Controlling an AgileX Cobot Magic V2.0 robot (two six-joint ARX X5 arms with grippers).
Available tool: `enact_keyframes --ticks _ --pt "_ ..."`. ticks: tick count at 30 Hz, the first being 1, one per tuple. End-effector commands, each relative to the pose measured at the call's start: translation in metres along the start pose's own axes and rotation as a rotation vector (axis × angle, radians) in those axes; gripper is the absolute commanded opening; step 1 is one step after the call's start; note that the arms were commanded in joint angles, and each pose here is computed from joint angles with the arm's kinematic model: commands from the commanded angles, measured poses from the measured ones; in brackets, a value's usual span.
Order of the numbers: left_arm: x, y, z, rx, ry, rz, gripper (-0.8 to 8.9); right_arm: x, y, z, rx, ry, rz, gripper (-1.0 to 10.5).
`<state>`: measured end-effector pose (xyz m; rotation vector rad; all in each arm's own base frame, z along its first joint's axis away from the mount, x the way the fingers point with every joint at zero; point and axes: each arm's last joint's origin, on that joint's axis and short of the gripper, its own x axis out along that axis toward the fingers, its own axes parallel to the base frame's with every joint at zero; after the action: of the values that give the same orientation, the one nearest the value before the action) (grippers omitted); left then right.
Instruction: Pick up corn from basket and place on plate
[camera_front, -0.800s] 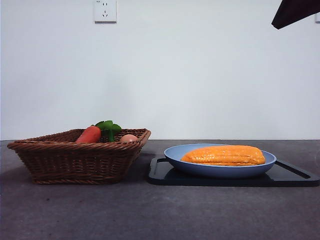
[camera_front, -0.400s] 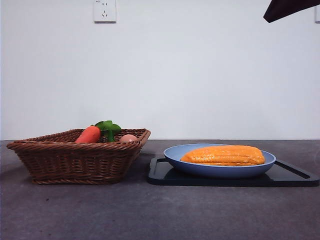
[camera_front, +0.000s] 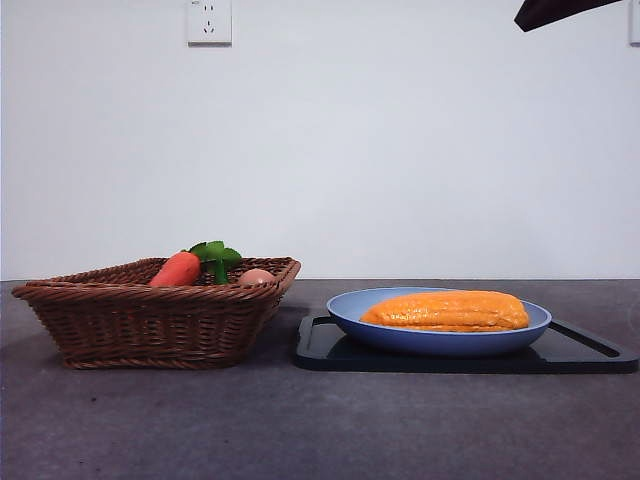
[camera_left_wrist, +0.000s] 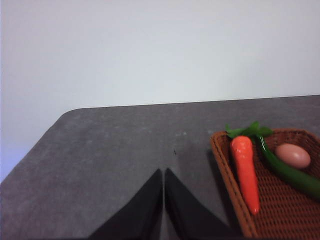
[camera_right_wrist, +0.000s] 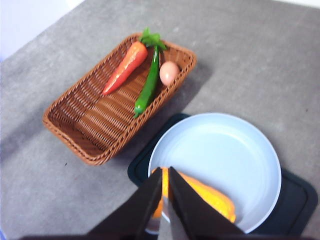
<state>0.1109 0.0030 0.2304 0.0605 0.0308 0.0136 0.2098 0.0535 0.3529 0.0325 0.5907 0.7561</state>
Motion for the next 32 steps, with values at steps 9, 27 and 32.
enact_keyframes --ticks 9,27,32 --pt "-0.008 -0.003 -0.052 -0.053 0.017 0.005 0.08 0.000 0.000 0.009 -0.048 -0.055 -0.002 0.0" --pt "-0.013 -0.005 -0.082 -0.114 0.151 0.005 0.07 0.000 0.000 0.009 -0.048 -0.055 -0.002 0.0" --pt "-0.012 -0.005 -0.084 -0.130 0.156 0.006 0.08 0.000 0.000 0.009 -0.049 -0.055 -0.002 0.0"
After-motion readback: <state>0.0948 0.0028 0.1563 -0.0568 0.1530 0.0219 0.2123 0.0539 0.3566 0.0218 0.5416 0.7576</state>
